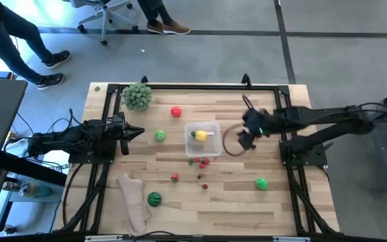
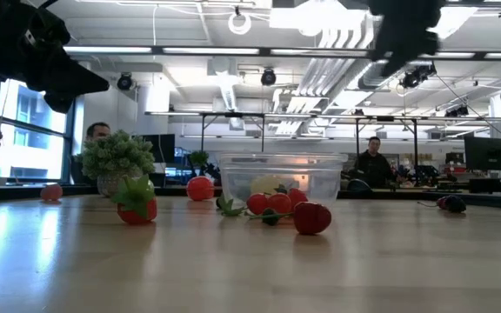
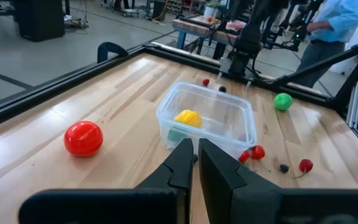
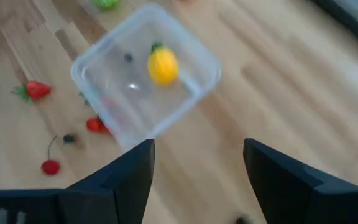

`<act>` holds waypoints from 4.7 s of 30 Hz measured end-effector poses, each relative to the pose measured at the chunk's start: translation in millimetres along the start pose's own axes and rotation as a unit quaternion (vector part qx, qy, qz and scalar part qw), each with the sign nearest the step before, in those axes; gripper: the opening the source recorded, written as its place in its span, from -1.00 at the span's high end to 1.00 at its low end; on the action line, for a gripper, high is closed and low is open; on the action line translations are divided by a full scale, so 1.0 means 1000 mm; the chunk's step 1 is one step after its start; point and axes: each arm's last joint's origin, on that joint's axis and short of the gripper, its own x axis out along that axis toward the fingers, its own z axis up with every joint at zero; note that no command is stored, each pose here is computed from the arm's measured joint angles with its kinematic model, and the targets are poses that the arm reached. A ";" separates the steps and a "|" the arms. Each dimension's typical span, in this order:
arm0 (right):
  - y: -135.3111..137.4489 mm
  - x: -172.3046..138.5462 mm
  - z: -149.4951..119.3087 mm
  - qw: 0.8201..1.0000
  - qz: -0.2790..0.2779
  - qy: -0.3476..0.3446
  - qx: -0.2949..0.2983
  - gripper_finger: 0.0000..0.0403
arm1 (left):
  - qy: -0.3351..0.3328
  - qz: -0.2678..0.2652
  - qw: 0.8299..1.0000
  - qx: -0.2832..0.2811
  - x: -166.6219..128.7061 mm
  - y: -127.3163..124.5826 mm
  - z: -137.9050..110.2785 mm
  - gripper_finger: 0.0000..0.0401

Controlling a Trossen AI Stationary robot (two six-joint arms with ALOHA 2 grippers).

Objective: Pick and placing Produce into tupperware
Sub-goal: Put the green pear into the transparent container

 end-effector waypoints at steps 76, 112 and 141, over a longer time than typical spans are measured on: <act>0.076 0.068 -0.204 0.949 -0.132 0.258 0.126 -0.17 | 0.003 0.001 1.000 0.003 0.000 0.000 -0.001 0.92; 0.074 0.083 -0.197 0.953 -0.154 0.233 0.120 -0.08 | 0.004 0.001 1.000 0.003 0.000 0.000 -0.001 0.92; 0.125 0.017 -0.041 0.990 -0.033 -0.052 -0.127 -0.07 | 0.007 0.002 1.000 0.003 0.000 0.000 -0.001 0.92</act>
